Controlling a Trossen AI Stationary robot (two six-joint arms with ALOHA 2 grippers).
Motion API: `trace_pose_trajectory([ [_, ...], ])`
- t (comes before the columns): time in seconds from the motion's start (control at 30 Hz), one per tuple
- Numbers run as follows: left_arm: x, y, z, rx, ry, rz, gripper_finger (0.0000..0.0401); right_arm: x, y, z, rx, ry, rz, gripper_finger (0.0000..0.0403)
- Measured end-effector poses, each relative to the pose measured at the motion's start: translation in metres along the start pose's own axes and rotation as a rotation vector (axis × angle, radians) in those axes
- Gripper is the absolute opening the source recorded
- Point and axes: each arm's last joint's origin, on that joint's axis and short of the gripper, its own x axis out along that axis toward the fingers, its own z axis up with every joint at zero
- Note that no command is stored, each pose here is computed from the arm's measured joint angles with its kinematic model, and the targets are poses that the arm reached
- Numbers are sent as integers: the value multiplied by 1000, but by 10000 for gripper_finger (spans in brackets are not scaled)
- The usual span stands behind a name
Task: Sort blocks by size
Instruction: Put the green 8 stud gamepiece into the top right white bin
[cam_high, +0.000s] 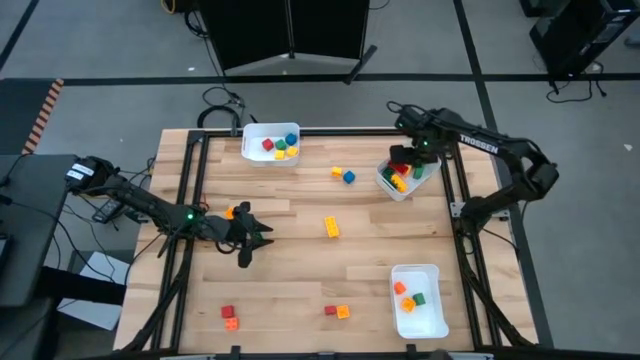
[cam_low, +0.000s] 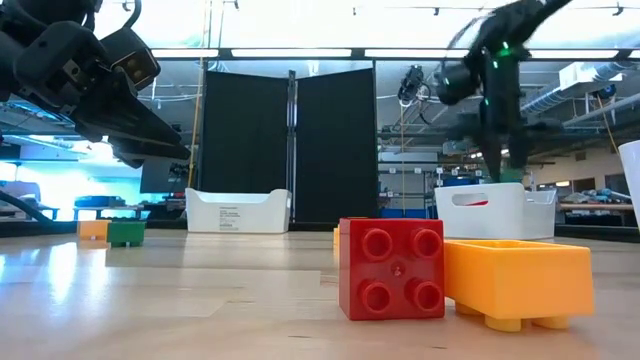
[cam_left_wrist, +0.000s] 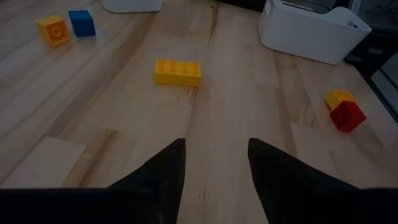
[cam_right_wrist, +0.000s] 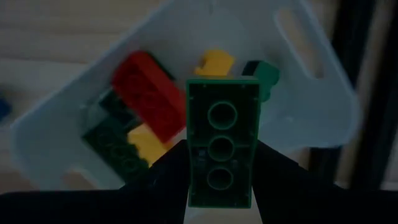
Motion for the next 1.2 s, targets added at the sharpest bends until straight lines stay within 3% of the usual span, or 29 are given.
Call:
trace_pose_trajectory([
  [0.13,0,0,0,0,0,0,184,27,-9,3,53,16,57,150],
  [0.47,0,0,0,0,0,0,184,62,-20,9,127,85,-5,174],
  [1.2,0,0,0,-1,-1,0,184,67,-16,15,103,71,1,199],
])
